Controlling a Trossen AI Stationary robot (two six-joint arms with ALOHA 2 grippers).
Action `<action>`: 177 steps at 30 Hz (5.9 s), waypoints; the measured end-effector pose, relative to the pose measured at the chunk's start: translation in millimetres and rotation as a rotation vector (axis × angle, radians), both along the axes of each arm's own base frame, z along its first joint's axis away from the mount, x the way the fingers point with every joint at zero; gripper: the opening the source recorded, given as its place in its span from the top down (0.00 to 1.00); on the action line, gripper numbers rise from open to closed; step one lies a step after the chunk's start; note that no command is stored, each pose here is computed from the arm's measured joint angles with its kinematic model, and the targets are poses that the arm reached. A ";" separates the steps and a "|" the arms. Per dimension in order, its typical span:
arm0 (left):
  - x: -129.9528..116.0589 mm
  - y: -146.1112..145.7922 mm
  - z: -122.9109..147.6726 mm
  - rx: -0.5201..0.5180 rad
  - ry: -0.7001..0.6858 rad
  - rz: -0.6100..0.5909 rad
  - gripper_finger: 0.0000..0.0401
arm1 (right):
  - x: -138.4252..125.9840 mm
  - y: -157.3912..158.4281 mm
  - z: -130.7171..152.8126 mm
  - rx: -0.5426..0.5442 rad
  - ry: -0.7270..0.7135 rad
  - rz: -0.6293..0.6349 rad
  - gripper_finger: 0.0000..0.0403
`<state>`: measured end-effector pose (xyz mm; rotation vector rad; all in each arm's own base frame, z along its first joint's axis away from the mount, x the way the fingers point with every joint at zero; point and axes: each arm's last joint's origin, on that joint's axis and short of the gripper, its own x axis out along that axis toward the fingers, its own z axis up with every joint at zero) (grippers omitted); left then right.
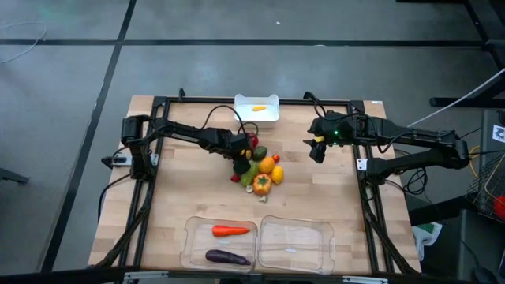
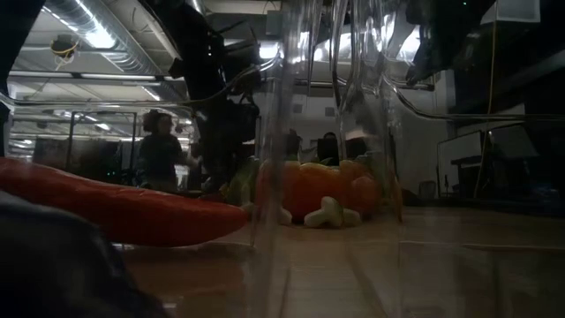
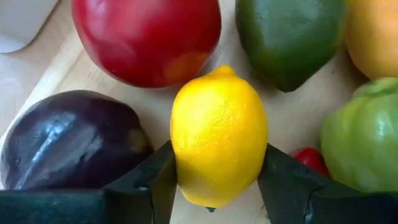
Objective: Sort produce into baskets
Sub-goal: Put the left yellow lemon into the right transparent bin, then put the right yellow lemon into the right transparent bin
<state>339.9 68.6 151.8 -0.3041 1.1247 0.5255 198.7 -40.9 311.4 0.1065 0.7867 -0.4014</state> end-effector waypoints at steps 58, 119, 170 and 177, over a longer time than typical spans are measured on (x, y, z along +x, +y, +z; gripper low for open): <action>47.6 -234.2 49.1 -0.185 -0.741 -0.595 0.51 | -0.1 -0.3 0.2 0.000 0.000 -0.002 0.52; 4.8 -126.7 115.7 0.049 -0.454 -0.410 0.32 | 90.0 -1.8 -76.0 -0.087 0.116 0.857 0.52; 2.2 -111.7 110.7 0.049 -0.381 -0.366 0.32 | 113.8 48.8 -123.4 -0.459 0.440 1.047 0.52; 2.2 -111.7 110.7 0.049 -0.382 -0.365 0.32 | 116.5 48.4 -121.8 -0.466 0.414 1.003 0.52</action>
